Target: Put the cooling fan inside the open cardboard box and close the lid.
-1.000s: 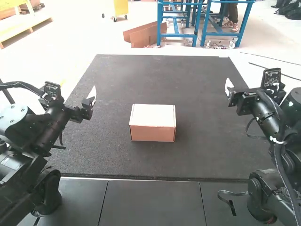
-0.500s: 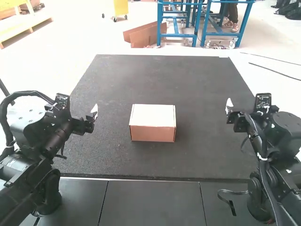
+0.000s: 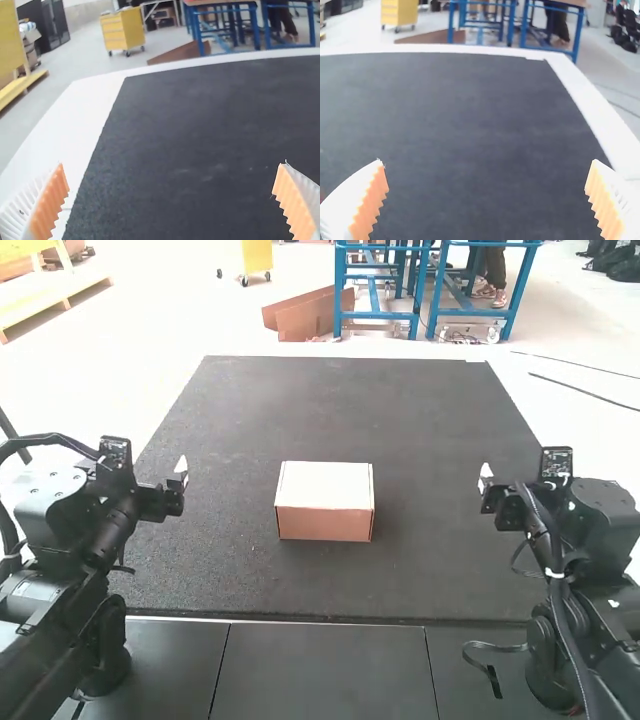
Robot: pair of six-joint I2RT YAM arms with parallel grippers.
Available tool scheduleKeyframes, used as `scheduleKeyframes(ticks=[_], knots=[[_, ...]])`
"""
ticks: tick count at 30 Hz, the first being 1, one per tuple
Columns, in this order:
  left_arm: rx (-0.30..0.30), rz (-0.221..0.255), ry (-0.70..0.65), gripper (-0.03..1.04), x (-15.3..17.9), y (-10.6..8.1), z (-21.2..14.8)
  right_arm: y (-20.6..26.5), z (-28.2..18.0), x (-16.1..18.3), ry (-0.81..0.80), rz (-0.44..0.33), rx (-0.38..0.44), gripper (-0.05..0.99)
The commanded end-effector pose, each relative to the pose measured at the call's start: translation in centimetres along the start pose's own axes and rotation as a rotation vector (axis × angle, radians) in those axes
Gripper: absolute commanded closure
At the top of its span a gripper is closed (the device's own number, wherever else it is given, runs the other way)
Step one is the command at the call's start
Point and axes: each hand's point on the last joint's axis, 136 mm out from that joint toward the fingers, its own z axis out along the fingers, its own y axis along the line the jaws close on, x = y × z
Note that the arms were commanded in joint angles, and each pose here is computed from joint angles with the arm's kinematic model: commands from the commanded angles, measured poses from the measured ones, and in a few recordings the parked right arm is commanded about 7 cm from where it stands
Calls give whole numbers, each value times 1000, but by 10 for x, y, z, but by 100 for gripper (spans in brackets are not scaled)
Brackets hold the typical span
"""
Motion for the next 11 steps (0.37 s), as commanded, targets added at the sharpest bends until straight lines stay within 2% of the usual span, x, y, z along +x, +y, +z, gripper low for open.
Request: scheduleKeyframes(ticks=[1,6,11], knots=[[-11,33,-5,4,1,2,0,-7,0,2,3,52,29,3],[-23,40,-7,4,0,5,0,-13,0,2,4,54,52,3],[-63,38,-7,4,0,15,0,-24,0,3,4,65,97,3]])
